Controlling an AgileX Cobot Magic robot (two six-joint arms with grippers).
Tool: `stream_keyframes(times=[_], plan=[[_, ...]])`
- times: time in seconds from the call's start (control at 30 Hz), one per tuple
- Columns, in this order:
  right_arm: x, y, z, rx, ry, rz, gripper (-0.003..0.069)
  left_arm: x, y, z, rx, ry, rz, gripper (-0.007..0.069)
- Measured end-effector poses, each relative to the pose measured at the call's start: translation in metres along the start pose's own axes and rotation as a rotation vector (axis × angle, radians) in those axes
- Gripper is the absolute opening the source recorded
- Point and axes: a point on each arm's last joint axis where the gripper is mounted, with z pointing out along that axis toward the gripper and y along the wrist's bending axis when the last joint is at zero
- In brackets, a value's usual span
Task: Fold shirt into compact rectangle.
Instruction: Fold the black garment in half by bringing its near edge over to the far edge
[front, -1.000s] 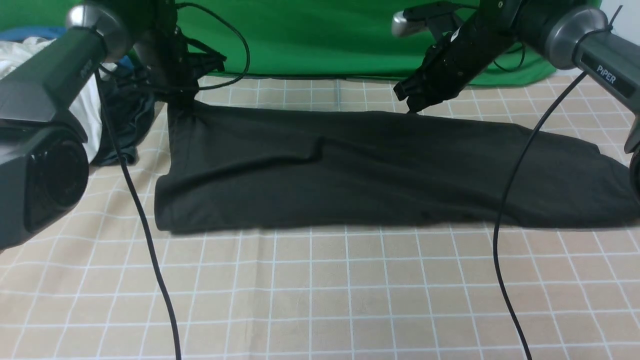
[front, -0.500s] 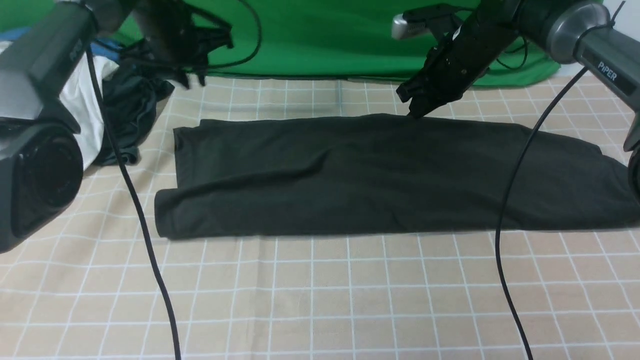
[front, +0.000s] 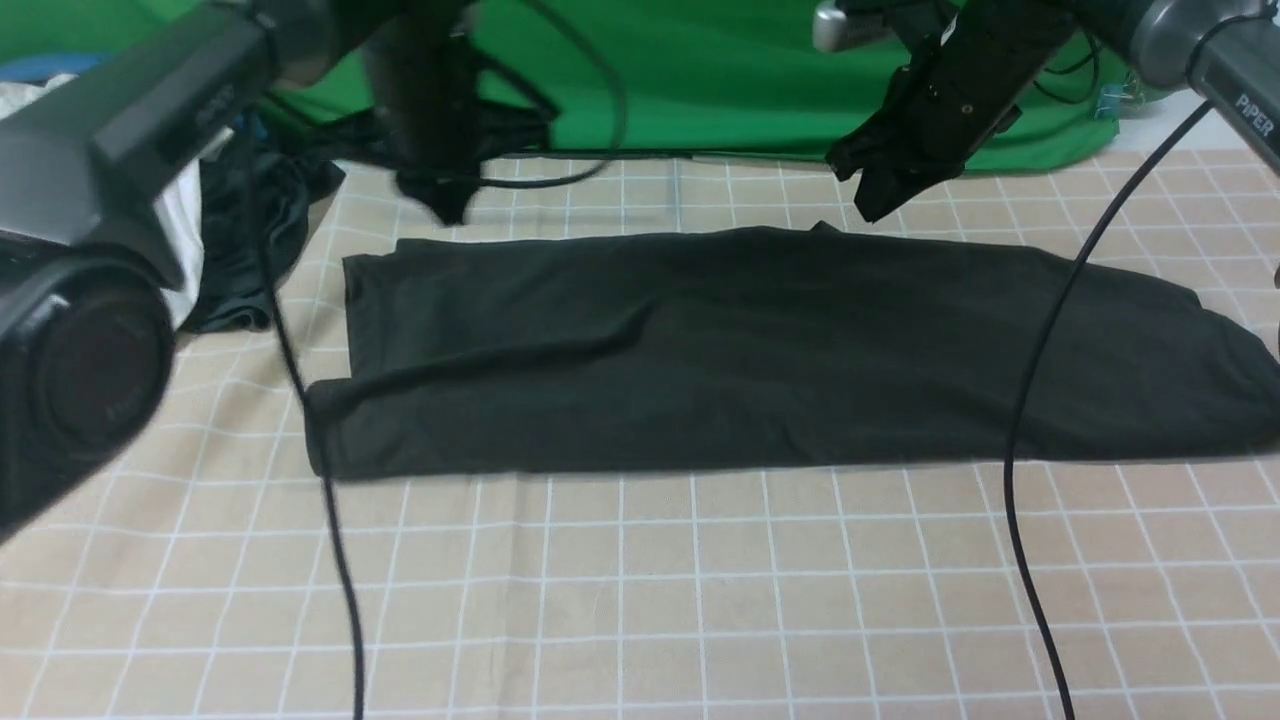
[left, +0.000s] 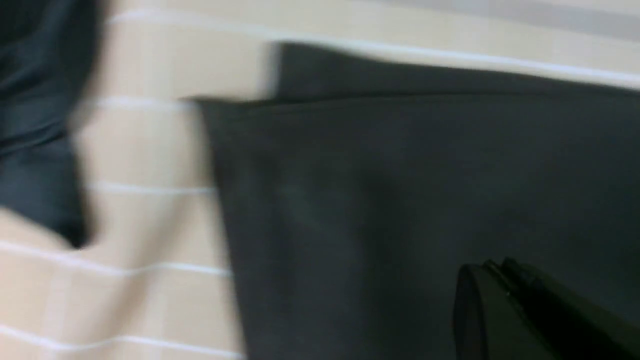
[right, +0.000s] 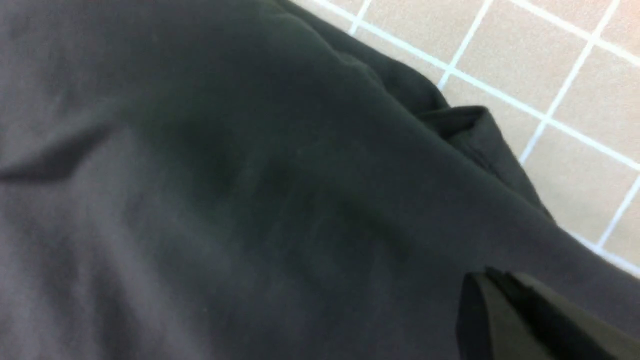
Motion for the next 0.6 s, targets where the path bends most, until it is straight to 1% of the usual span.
stream_keyframes(times=[0.1, 0.17, 0.2, 0.27, 0.3, 0.33, 0.37, 0.43, 0.47, 0.5, 0.53, 0.6], plan=[[0.000, 0.000, 0.000, -0.005, 0.000, 0.008, 0.0053, -0.013, 0.036, 0.013, -0.015, 0.003, -0.093, 0.0021], [0.000, 0.001, 0.000, -0.012, 0.001, 0.012, 0.0053, -0.019, 0.055, 0.020, -0.014, -0.002, -0.140, 0.0057], [0.000, 0.001, 0.000, -0.015, 0.000, 0.014, 0.0053, -0.023, 0.068, 0.027, -0.002, 0.000, -0.174, 0.0106], [0.000, 0.001, 0.000, -0.016, 0.000, 0.015, 0.0053, -0.025, 0.075, 0.032, 0.027, 0.001, -0.190, 0.0162], [0.000, 0.001, 0.000, -0.016, 0.000, 0.015, 0.0053, -0.027, 0.079, 0.037, 0.050, 0.001, -0.197, 0.0208], [0.000, 0.001, 0.000, -0.017, 0.000, 0.015, 0.0053, -0.027, 0.079, 0.038, 0.055, 0.001, -0.198, 0.0227], [0.000, 0.001, 0.000, -0.018, -0.001, 0.016, 0.0053, -0.028, 0.081, 0.048, 0.092, 0.006, -0.186, 0.0307], [0.000, 0.001, 0.000, -0.019, -0.001, 0.016, 0.0053, -0.028, 0.079, 0.053, 0.109, 0.005, -0.172, 0.0376], [0.000, 0.001, 0.000, -0.019, -0.001, 0.016, 0.0053, -0.027, 0.075, 0.063, 0.128, 0.010, -0.143, 0.0445], [0.000, 0.001, 0.000, -0.019, -0.001, 0.016, 0.0053, -0.027, 0.075, 0.064, 0.128, 0.010, -0.140, 0.0453], [0.000, 0.001, 0.000, -0.019, -0.001, 0.016, 0.0053, -0.026, 0.070, 0.073, 0.139, 0.014, -0.131, 0.0505], [0.000, 0.001, 0.000, -0.019, -0.001, 0.016, 0.0055, -0.023, 0.066, 0.086, 0.152, 0.025, -0.130, 0.0540]])
